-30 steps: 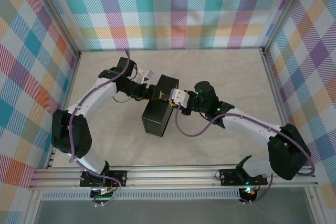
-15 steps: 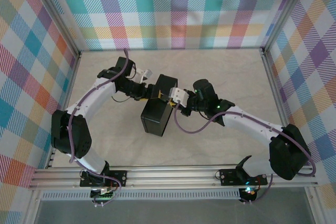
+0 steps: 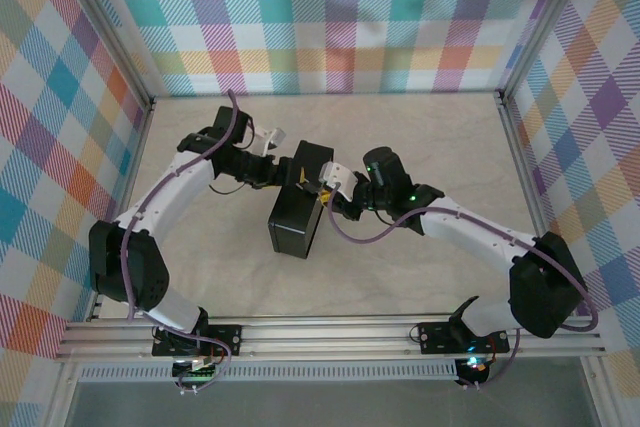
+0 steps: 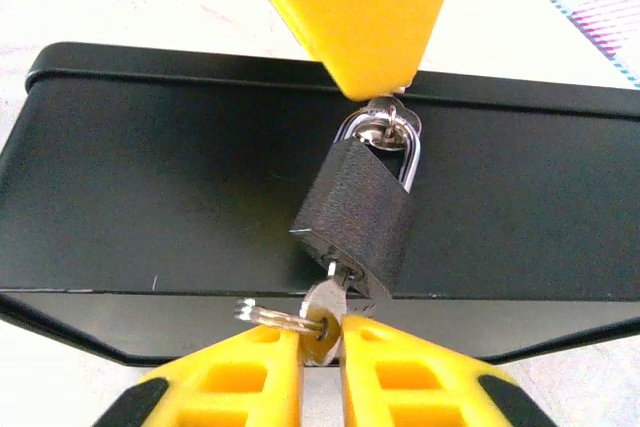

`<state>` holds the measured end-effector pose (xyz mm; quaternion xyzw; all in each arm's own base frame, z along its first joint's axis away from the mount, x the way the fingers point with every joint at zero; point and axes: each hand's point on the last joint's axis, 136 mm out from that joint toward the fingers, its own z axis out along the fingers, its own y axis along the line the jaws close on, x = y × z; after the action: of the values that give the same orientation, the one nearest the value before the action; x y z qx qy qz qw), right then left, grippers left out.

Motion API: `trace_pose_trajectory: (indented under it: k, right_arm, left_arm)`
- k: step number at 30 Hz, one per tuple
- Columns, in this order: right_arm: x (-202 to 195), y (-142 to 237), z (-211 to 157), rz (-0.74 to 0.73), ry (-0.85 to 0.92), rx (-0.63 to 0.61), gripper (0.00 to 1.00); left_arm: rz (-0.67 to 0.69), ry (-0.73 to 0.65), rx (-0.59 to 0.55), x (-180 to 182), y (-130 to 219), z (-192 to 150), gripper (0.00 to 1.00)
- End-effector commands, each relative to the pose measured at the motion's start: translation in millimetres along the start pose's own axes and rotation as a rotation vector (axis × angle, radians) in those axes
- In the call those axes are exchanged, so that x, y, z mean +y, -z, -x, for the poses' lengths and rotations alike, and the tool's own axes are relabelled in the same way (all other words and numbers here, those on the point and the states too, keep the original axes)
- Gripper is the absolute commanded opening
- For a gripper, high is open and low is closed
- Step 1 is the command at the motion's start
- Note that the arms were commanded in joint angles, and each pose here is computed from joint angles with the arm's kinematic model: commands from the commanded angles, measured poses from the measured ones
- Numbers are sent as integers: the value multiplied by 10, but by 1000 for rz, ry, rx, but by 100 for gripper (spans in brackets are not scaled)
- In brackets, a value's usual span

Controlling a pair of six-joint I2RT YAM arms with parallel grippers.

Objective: Unlock the padlock with the key

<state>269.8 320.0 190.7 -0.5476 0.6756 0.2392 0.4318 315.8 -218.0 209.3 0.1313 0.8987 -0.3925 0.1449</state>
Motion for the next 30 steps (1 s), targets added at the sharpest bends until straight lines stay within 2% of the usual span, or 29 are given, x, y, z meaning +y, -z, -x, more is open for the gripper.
trace_pose_trajectory:
  k: [1,3,7,12,22,30]
  right_arm:
    - [16,-27,-81,16,-30,49,27]
    - [3,6,-63,11,-27,58,34]
    - [-2,122,-5,4,-8,75,42]
    - [5,302,309,10,-38,6,52]
    - [-64,140,584,71,-139,3,57]
    - [-11,-106,468,136,-174,116,58]
  left_arm:
    - [-33,-19,-58,-141,178,87,79]
    - [-23,-2,-76,-102,208,108,79]
    - [-1,31,-98,-23,239,141,79]
    - [61,96,-141,147,289,200,80]
    - [169,187,-158,364,327,62,78]
    - [152,176,-117,391,277,-175,77]
